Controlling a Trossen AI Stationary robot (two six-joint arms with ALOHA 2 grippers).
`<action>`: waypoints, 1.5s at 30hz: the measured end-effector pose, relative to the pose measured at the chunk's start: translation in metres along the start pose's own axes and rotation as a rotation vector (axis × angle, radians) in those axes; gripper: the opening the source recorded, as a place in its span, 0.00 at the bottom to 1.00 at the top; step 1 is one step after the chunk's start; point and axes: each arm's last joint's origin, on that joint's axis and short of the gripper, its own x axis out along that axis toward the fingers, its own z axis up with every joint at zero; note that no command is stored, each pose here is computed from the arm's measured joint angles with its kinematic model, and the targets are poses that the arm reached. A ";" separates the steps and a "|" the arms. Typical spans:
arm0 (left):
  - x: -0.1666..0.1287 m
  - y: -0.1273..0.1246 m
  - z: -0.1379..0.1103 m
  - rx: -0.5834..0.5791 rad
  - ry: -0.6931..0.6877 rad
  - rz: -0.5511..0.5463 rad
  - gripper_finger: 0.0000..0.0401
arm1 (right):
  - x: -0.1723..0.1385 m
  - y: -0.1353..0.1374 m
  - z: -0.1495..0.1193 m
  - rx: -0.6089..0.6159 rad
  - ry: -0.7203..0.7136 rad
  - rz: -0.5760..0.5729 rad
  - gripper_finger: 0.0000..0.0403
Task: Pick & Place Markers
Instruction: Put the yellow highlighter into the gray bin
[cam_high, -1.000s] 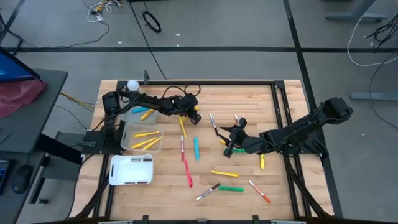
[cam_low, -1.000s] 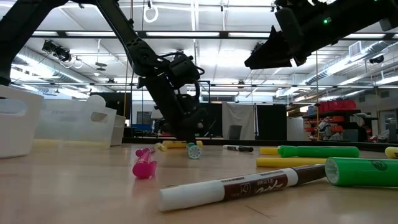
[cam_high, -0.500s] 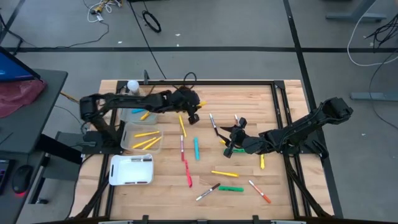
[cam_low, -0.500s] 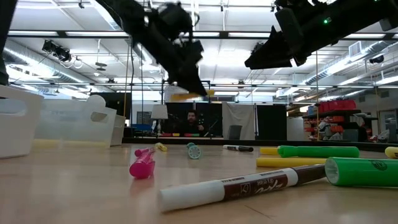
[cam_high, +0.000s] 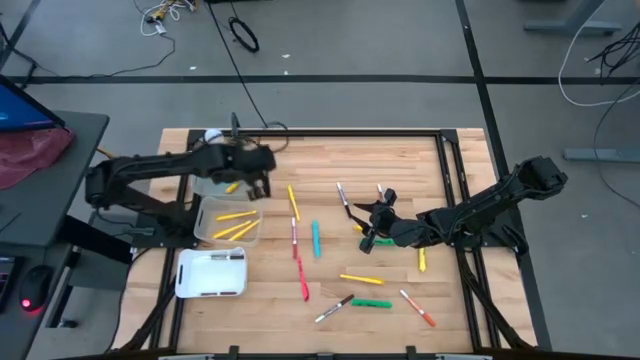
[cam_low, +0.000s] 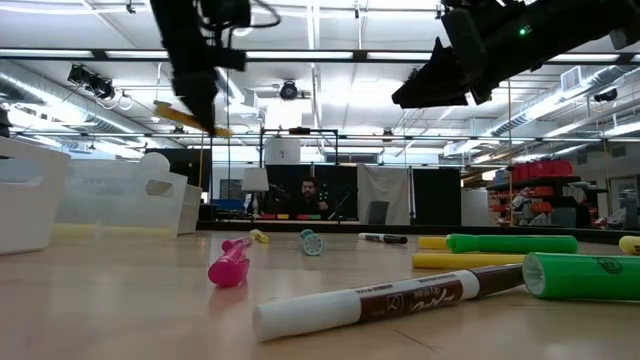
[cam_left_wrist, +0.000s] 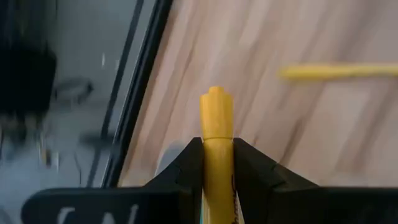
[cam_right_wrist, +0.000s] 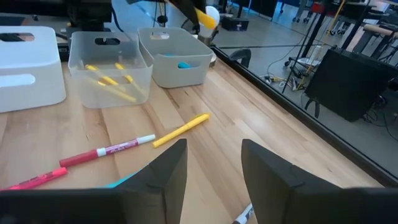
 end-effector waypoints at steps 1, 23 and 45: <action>0.000 0.008 -0.006 -0.025 0.044 0.008 0.17 | 0.000 0.000 0.000 -0.001 0.001 0.000 0.38; 0.086 0.058 -0.094 -0.312 0.160 -0.264 0.17 | 0.000 0.000 0.000 -0.006 0.002 0.016 0.38; 0.118 0.043 -0.126 -0.289 0.064 -0.328 0.19 | 0.000 0.000 0.000 -0.016 0.002 0.015 0.38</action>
